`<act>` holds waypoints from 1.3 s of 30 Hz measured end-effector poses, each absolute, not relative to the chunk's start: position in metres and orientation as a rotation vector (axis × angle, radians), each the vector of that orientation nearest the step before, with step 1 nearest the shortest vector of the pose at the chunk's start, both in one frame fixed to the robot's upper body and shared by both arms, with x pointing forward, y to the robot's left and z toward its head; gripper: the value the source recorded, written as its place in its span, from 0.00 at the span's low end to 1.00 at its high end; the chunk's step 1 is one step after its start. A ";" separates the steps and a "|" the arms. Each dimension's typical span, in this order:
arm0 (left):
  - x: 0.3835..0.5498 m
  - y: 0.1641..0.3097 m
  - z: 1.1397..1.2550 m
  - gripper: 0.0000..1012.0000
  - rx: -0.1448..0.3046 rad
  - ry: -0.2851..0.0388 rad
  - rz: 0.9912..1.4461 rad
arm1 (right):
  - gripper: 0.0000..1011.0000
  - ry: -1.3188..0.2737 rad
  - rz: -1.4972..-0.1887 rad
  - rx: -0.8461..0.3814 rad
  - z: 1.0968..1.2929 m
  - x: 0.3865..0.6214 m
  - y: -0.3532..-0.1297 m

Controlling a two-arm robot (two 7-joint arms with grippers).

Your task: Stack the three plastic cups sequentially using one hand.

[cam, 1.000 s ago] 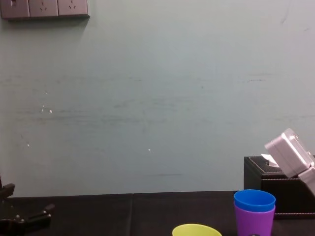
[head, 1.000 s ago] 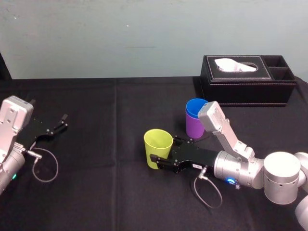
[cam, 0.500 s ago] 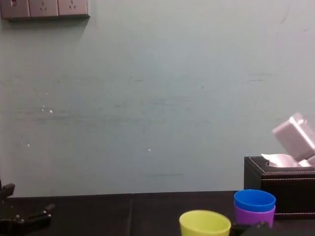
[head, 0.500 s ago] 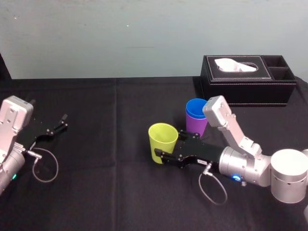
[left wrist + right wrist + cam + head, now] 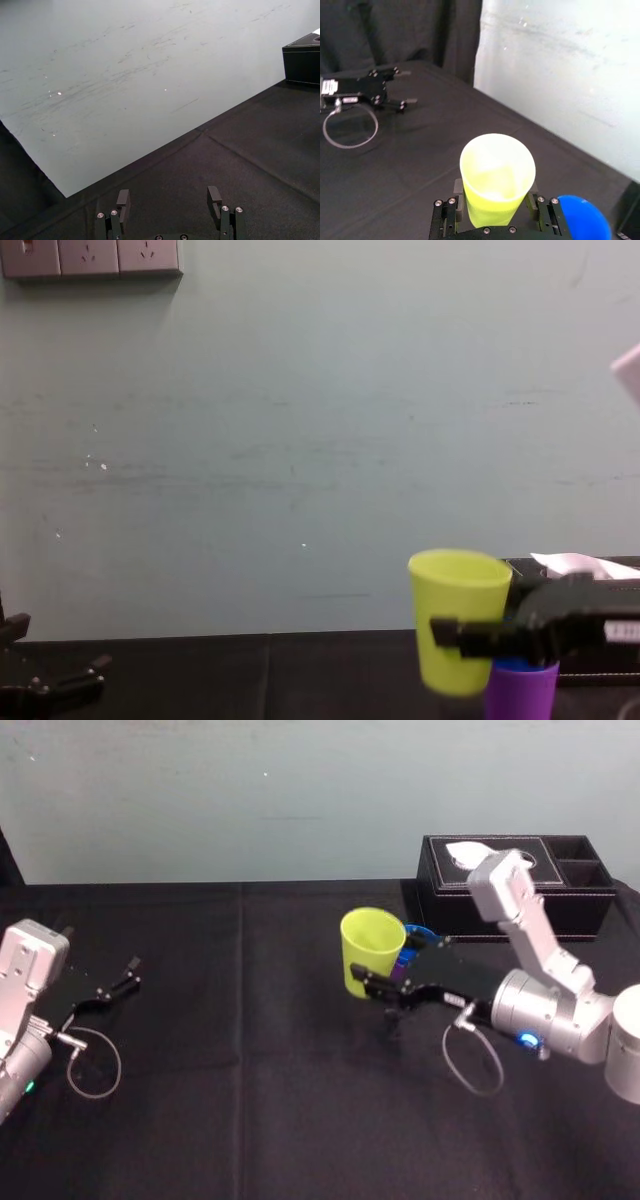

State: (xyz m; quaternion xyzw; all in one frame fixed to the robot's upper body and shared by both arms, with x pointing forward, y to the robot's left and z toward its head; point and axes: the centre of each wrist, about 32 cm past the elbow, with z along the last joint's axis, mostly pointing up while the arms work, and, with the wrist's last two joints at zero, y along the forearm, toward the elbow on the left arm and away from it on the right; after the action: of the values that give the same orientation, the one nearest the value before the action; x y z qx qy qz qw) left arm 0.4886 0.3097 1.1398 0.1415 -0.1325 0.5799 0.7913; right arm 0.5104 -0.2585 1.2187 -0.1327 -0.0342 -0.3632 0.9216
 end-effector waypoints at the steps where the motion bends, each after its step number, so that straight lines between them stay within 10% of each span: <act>1: 0.489 0.310 1.140 1.00 0.304 -0.285 1.248 | 0.71 -0.075 -0.751 -0.270 1.222 0.511 -0.260; 14: 0.489 0.310 1.140 1.00 0.304 -0.285 1.248 | 0.71 -0.109 -0.863 -0.246 1.251 0.527 -0.283; 39: 0.489 0.310 1.140 1.00 0.304 -0.285 1.248 | 0.71 -0.001 -0.926 -0.268 1.230 0.553 -0.291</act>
State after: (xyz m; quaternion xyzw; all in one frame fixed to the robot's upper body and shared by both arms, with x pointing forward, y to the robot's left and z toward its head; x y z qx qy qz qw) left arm 0.4886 0.3096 1.1398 0.1415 -0.1325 0.5799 0.7913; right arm 0.5532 -0.2907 1.2300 -0.1291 -0.0005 -0.4453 0.8860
